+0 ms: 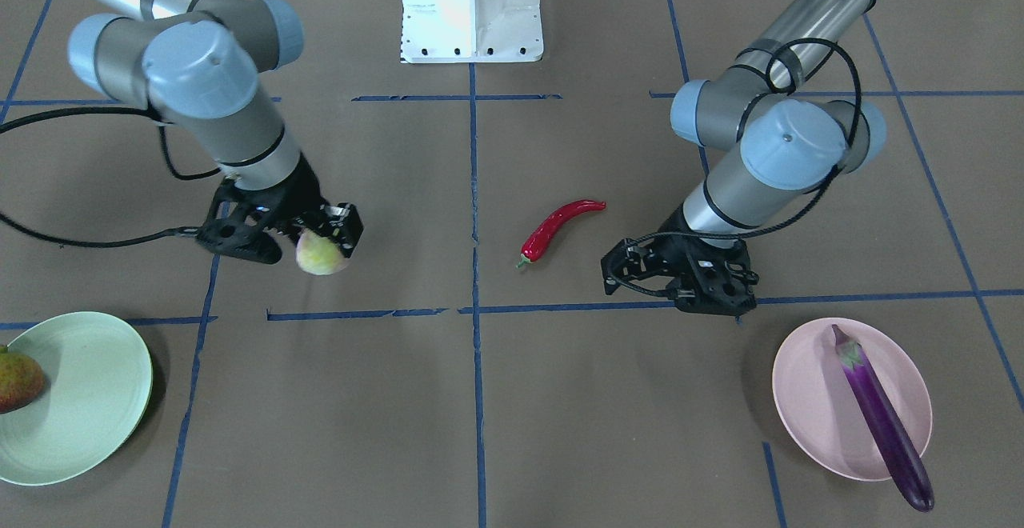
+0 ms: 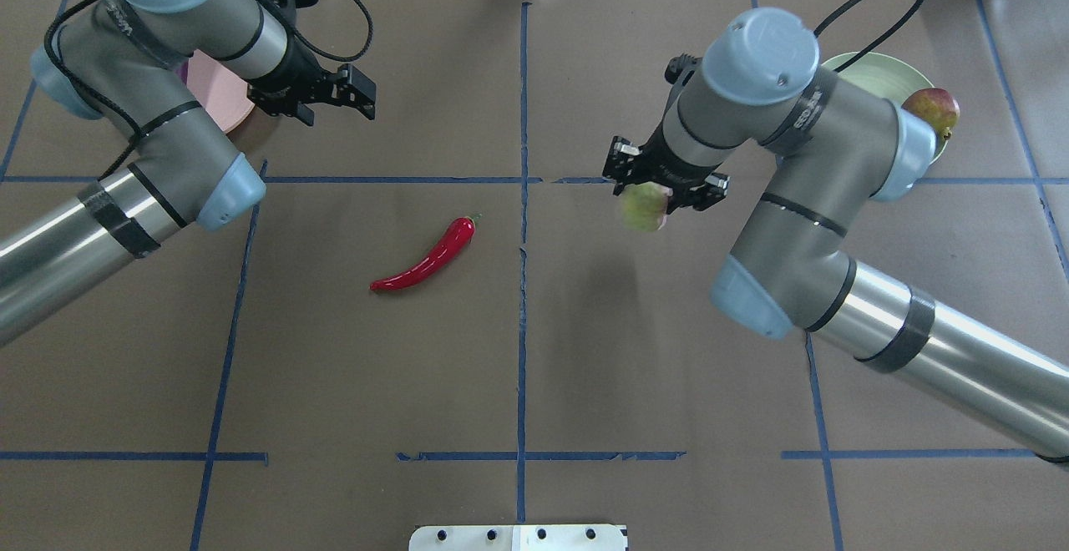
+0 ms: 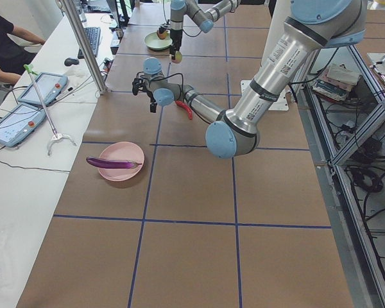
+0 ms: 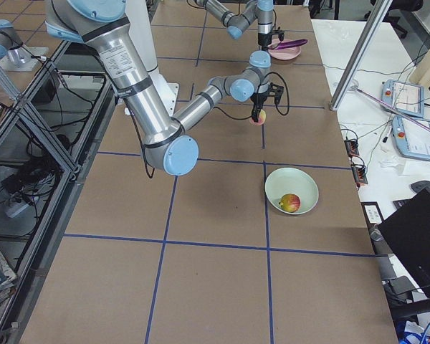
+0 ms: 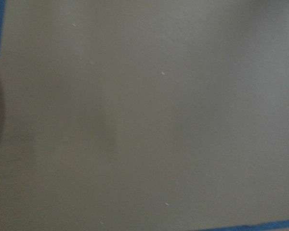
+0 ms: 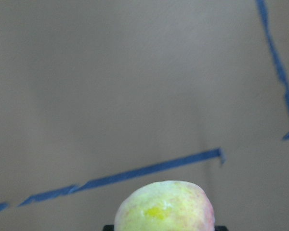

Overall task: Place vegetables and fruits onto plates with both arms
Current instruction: 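Carry peach to green plate with right gripper while left grasps chili pepper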

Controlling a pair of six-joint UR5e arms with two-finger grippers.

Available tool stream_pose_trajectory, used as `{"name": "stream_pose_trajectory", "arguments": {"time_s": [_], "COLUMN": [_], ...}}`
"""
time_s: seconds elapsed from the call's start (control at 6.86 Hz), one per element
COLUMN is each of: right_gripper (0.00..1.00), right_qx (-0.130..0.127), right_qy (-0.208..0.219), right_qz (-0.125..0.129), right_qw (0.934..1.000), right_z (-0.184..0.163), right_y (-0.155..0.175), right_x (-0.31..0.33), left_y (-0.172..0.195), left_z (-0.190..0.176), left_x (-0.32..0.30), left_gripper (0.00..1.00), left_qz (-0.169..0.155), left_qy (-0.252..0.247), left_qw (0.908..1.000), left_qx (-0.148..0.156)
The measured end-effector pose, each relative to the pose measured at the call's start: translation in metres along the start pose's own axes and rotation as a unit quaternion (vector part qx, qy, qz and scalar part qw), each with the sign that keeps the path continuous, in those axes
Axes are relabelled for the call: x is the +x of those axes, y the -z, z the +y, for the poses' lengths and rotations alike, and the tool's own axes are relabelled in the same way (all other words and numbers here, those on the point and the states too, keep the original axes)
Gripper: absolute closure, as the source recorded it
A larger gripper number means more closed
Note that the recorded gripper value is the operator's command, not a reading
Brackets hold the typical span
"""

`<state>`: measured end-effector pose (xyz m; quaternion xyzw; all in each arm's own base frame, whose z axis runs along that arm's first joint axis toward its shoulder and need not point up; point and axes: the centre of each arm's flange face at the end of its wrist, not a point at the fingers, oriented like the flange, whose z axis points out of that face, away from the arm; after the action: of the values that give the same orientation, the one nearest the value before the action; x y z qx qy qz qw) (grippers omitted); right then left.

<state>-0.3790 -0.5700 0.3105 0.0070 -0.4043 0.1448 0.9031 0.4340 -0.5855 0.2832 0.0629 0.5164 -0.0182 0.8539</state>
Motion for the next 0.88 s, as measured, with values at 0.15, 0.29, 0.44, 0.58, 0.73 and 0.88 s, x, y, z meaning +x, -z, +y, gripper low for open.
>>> {"name": "stream_pose_trajectory", "arguments": {"time_s": [0.15, 0.29, 0.44, 0.58, 0.73, 0.88], "right_gripper": [1.00, 1.00, 1.00, 0.97, 0.45, 0.00], "right_qx": [0.009, 0.012, 0.014, 0.021, 0.029, 0.038], "right_qy": [0.008, 0.003, -0.006, -0.011, -0.013, -0.009], "right_qz": [0.028, 0.058, 0.079, 0.088, 0.092, 0.100], "right_qw": [0.9995, 0.9982, 0.9967, 0.9959, 0.9952, 0.9942], "right_z": [-0.050, -0.093, -0.127, -0.153, -0.175, -0.186], "right_y": [-0.007, -0.018, -0.028, -0.036, -0.043, -0.049], "right_x": [0.042, 0.082, 0.113, 0.140, 0.167, 0.188], "left_y": [-0.005, -0.009, -0.014, -0.024, -0.038, -0.051], "left_z": [0.015, 0.024, 0.032, 0.043, 0.056, 0.068], "left_x": [0.019, 0.032, 0.044, 0.051, 0.054, 0.057], "left_gripper": [0.03, 0.04, 0.06, 0.04, 0.04, 0.04], "left_qz": [0.011, 0.018, 0.023, 0.024, 0.024, 0.022], "left_qy": [-0.012, -0.044, -0.087, -0.131, -0.178, -0.222], "left_qw": [0.9998, 0.9988, 0.9958, 0.9908, 0.9830, 0.9739], "left_qx": [-0.008, -0.012, -0.017, -0.026, -0.037, -0.043]}}
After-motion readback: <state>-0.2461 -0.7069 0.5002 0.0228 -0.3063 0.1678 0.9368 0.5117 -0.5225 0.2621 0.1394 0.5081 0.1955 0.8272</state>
